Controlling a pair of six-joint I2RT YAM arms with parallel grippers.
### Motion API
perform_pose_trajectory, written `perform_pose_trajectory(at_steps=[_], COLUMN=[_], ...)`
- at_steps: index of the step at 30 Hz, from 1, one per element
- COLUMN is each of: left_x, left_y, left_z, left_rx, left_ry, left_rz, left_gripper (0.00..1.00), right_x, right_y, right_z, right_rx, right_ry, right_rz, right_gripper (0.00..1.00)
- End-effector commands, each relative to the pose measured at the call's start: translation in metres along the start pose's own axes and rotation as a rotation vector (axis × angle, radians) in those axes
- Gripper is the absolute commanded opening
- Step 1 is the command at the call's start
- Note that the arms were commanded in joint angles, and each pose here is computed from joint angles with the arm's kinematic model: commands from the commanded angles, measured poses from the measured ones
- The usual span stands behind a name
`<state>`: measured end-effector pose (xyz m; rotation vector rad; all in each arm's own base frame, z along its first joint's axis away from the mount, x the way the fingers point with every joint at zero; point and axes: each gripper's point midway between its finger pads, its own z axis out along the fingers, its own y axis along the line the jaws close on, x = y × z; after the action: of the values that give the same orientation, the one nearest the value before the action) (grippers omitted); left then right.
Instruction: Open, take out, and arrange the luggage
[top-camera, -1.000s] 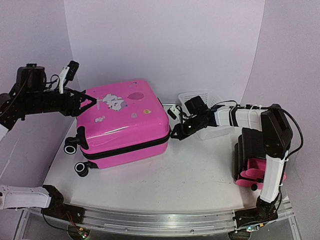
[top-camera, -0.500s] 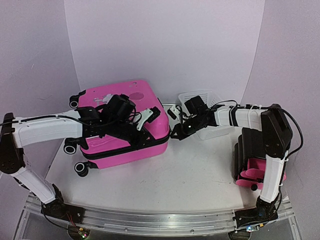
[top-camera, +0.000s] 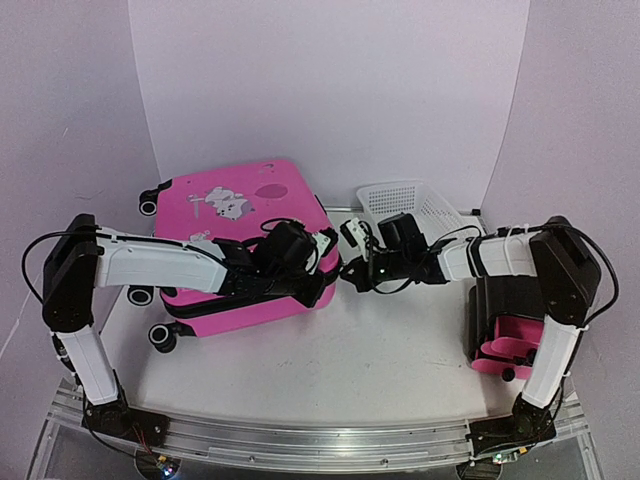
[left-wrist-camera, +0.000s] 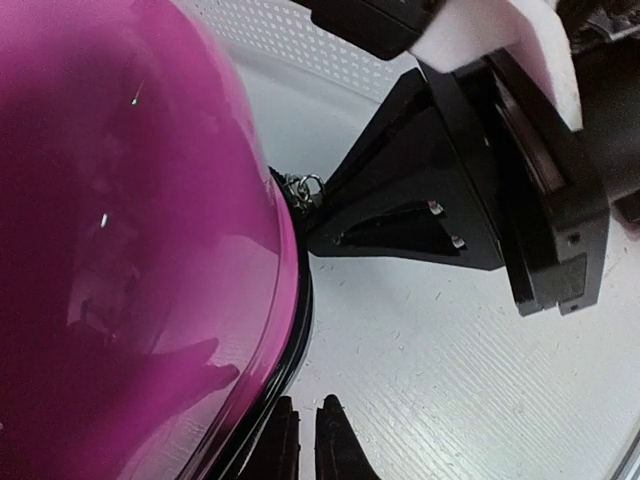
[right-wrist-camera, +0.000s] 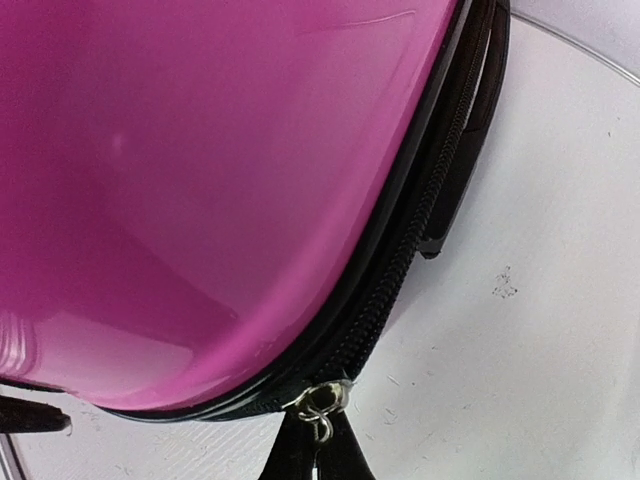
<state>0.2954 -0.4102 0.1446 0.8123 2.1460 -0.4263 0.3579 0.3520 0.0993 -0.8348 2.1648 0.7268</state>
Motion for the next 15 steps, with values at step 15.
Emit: perform_pose_trajectory(at_steps=[15], left_x=[-0.049], left_y=[0.028], left_z=[-0.007], left_rx=[0.081], left_ry=[-0.107], left_rz=[-0.085], left_gripper=[0.14], right_x=[-0.043], right_y=[0.066], right_z=[-0.006], right_rx=[-0.054], right_ry=[-0.332], right_rz=[-0.018], right_gripper=[0.0])
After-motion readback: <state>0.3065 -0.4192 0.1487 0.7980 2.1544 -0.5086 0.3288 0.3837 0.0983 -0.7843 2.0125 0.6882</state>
